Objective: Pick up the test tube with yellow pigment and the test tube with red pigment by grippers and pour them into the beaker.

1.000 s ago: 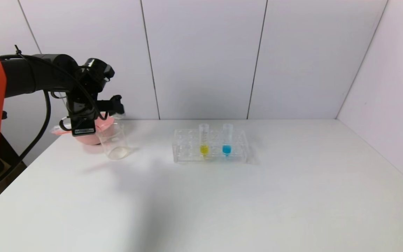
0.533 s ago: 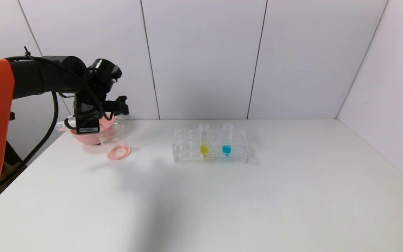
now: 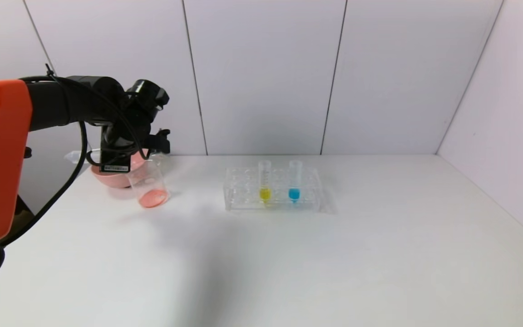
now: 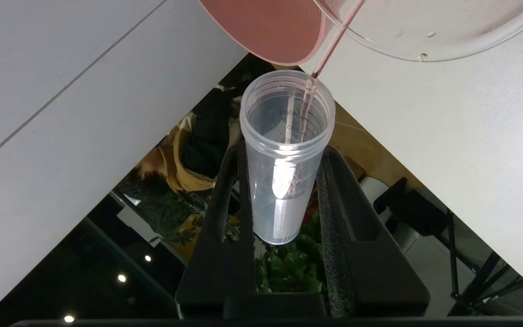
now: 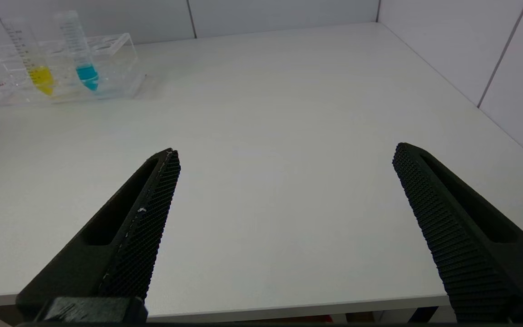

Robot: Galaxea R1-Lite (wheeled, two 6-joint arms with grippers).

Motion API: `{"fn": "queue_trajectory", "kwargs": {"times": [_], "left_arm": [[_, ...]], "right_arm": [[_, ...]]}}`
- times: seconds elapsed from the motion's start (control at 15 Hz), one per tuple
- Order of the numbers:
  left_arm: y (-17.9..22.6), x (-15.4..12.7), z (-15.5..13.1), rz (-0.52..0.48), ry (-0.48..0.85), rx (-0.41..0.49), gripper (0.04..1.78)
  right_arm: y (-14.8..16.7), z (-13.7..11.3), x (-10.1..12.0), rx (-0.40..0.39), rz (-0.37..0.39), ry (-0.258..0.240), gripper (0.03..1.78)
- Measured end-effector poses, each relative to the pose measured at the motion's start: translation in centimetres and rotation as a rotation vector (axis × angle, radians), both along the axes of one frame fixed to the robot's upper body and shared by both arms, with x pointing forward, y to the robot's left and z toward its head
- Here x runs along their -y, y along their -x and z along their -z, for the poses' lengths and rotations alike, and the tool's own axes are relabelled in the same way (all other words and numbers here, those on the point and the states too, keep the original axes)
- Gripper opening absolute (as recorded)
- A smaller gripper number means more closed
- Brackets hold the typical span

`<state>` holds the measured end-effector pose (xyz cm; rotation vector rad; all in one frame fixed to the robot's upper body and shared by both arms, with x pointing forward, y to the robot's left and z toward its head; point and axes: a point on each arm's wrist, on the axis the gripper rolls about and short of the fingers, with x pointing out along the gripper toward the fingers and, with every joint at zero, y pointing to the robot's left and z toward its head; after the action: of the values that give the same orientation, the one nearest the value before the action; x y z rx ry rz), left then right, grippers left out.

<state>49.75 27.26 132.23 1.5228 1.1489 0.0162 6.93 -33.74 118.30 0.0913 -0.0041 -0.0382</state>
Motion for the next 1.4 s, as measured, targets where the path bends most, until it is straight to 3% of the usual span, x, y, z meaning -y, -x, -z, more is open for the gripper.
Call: {"fn": "queue_trajectory", "kwargs": {"times": [0.27,0.47,0.67,0.87,1.0,1.13,1.4], "left_arm": [[-0.1,0.2,-0.2,0.009,0.014,0.025,0.43],[-0.3,-0.5,-1.2,0.026,0.111,0.105,0.43],[-0.2,-3.0,-2.7,0.023,0.335,0.216,0.43],[0.1,-4.3,-3.7,-0.024,0.698,0.349,0.43],[0.3,-4.8,-4.2,-0.113,0.913,0.467,0.43],[0.7,-4.8,-5.1,-0.213,1.068,0.642,0.43],[2.7,-5.3,-7.0,-0.356,1.241,1.024,0.43]], "right_arm": [[0.0,0.0,0.0,0.0,0.0,0.0,1.71],[0.0,0.0,0.0,0.0,0.0,0.0,1.71],[0.0,0.0,0.0,0.0,0.0,0.0,1.71],[0.0,0.0,0.0,0.0,0.0,0.0,1.71],[0.0,0.0,0.0,0.0,0.0,0.0,1.71],[0.0,0.0,0.0,0.0,0.0,0.0,1.71],[0.0,0.0,0.0,0.0,0.0,0.0,1.71]]}}
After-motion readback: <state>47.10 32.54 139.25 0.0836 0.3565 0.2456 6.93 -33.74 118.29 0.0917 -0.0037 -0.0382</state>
